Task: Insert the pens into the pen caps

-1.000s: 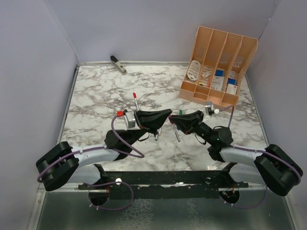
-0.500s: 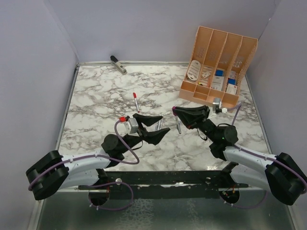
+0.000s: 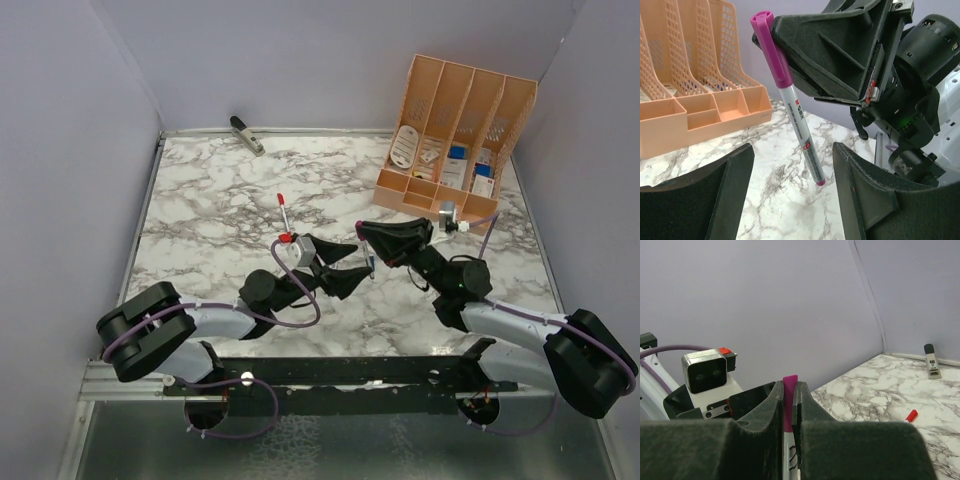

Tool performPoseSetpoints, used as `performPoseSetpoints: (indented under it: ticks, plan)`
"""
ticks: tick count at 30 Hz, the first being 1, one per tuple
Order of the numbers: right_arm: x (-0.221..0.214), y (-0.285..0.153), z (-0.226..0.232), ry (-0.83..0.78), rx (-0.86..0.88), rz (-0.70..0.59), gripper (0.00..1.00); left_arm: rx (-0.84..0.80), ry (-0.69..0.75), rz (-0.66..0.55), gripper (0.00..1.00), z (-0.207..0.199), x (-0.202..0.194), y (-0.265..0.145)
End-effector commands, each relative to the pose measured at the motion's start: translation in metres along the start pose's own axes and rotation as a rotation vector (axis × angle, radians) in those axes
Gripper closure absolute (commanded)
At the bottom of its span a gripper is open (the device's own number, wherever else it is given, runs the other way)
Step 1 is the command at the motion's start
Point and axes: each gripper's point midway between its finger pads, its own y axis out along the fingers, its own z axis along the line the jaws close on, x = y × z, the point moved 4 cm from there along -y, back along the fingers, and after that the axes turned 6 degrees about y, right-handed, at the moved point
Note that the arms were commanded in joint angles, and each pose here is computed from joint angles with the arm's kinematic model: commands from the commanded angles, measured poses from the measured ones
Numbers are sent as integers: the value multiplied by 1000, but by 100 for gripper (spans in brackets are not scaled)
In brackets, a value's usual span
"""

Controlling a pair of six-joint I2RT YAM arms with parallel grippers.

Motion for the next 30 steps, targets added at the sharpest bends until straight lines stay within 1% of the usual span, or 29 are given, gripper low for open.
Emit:
performPoseSetpoints:
  ticks: [1, 3, 5, 6, 8, 10, 15, 21, 27, 28, 30]
  plan:
    - [6, 1, 6, 6, 27, -37, 99, -64, -33, -134, 33, -9, 26, 14]
    - [6, 1, 6, 9, 26, -36, 99, -79, -45, -140, 34, -11, 25, 19]
    - [5, 0, 6, 10, 26, -35, 99, -95, -58, -143, 39, -13, 24, 23]
    - [5, 0, 6, 9, 26, -36, 99, -104, -63, -146, 46, -14, 25, 25]
    - [4, -1, 5, 12, 21, -34, 99, -117, -77, -146, 63, -15, 24, 28]
    - [3, -2, 4, 12, 16, -35, 99, -126, -90, -143, 77, -16, 22, 30]
    - [-1, -5, -1, 10, -4, -25, 99, -133, -111, -137, 100, -16, 21, 31]
    - [-15, -5, -13, -5, -58, 47, 99, -61, -110, -180, 100, -4, 35, 22]
    - [-25, -10, -24, -18, -99, 65, 99, -41, -92, -212, 100, 0, 50, 17]
    - [-25, -9, -24, -21, -99, 67, 95, -36, -87, -208, 100, 1, 50, 17]
    - [-24, -8, -24, -27, -96, 63, 81, -11, -79, -188, 100, 6, 47, 17]
